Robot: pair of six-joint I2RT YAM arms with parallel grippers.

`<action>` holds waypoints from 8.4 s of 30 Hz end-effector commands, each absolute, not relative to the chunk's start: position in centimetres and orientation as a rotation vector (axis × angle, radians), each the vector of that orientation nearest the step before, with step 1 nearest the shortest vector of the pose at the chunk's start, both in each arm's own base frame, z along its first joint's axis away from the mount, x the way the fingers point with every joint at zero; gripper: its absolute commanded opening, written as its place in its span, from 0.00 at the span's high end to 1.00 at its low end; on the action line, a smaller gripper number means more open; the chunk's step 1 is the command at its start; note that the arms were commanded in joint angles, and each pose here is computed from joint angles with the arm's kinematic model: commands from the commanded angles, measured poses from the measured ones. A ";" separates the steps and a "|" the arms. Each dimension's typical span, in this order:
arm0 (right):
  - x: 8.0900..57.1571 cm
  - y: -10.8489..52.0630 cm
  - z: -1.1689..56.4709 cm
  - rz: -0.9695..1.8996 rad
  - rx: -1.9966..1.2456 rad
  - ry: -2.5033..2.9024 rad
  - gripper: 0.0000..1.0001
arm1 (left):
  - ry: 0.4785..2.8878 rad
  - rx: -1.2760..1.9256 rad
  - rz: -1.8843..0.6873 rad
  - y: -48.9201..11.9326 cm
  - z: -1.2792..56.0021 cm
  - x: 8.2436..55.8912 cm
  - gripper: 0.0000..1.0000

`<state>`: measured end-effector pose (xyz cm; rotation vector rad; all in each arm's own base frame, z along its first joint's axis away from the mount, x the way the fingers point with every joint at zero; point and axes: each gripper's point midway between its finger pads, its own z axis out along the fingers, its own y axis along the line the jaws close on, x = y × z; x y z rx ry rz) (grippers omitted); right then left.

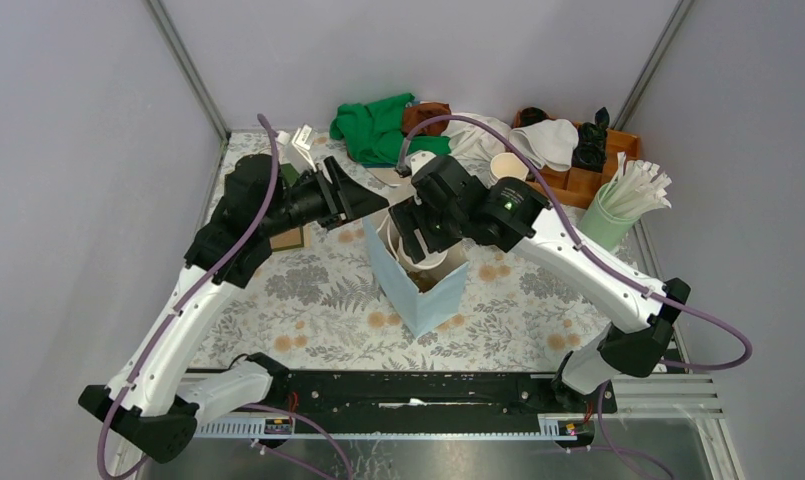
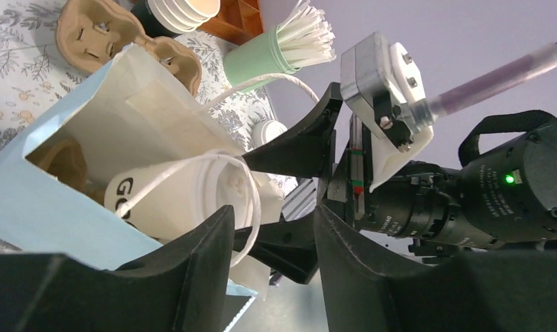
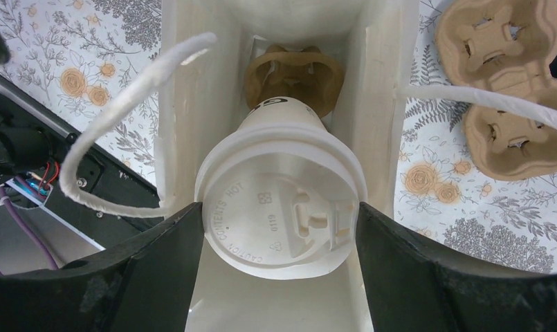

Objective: Pack the takeout coffee

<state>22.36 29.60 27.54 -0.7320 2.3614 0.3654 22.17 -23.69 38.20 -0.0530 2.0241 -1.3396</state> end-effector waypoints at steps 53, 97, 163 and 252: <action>21.9 31.7 25.8 0.334 -0.674 2.497 0.51 | 2.125 0.015 -1.309 -24.0 34.1 19.2 1.00; 18.9 36.0 21.7 0.165 -0.358 2.707 0.54 | 2.247 -0.488 -0.653 -11.9 29.7 17.2 1.00; 24.1 27.7 22.8 0.332 -0.374 2.659 0.60 | 1.883 0.277 -0.995 -22.3 40.1 33.1 0.43; 21.2 25.0 19.4 0.053 -0.838 2.418 0.66 | 1.575 0.518 -0.967 -27.6 35.9 28.8 1.00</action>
